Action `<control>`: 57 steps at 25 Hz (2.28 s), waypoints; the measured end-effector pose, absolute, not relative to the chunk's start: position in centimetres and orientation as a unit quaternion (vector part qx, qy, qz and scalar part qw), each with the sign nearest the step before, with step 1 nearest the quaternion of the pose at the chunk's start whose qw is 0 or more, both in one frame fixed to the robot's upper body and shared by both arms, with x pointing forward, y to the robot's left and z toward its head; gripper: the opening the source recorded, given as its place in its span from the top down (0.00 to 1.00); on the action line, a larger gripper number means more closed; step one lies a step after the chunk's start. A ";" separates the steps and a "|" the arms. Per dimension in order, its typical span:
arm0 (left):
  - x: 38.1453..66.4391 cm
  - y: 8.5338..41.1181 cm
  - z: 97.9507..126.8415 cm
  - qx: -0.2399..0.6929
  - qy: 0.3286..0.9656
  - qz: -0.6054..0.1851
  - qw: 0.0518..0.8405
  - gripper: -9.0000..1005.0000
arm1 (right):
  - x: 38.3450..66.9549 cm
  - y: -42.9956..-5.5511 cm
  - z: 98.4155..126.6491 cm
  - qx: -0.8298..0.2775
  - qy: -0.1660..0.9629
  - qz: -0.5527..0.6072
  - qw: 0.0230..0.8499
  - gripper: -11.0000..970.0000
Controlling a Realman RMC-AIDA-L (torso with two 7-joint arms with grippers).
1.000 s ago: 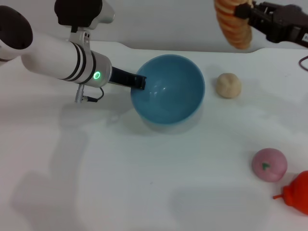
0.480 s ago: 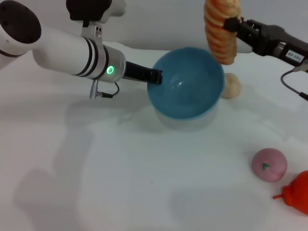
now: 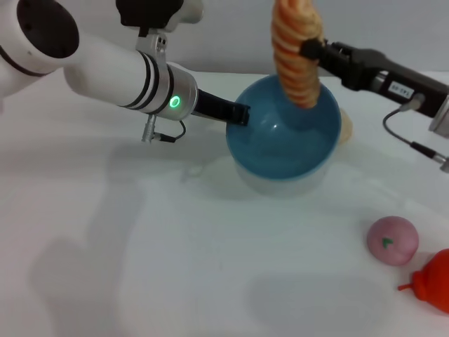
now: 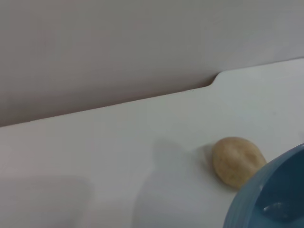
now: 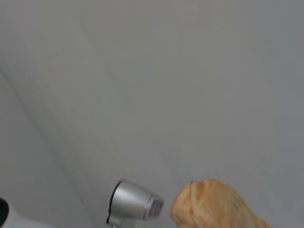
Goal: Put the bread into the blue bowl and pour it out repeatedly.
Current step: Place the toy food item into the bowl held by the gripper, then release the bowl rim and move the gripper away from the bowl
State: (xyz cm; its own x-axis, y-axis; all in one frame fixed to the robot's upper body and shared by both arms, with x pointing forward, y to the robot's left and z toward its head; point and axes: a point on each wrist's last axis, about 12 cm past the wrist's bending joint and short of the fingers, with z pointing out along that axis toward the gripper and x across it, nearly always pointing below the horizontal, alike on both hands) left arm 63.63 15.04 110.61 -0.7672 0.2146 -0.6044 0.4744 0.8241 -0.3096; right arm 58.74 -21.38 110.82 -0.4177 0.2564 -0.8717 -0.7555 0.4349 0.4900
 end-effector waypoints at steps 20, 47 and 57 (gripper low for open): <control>64.2 15.0 110.9 0.195 0.920 -0.207 0.271 0.99 | 58.6 -19.7 107.2 -0.213 0.751 0.431 0.452 0.86; 63.3 16.0 109.8 0.204 0.930 -0.193 0.239 0.98 | 56.2 -31.8 111.0 -0.017 0.651 0.399 0.646 0.55; 62.3 13.6 109.4 0.274 0.929 -0.156 0.194 0.96 | 55.9 -32.1 109.6 -0.005 0.660 0.379 0.649 0.55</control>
State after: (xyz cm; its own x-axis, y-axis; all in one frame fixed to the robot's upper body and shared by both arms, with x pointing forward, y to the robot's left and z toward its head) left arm 62.26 13.63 109.43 -0.7752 0.4484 -0.4450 0.5690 0.8016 -0.1836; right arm 55.87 -32.15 109.65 -0.1576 0.4857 -0.8598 -0.4982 0.7126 0.4939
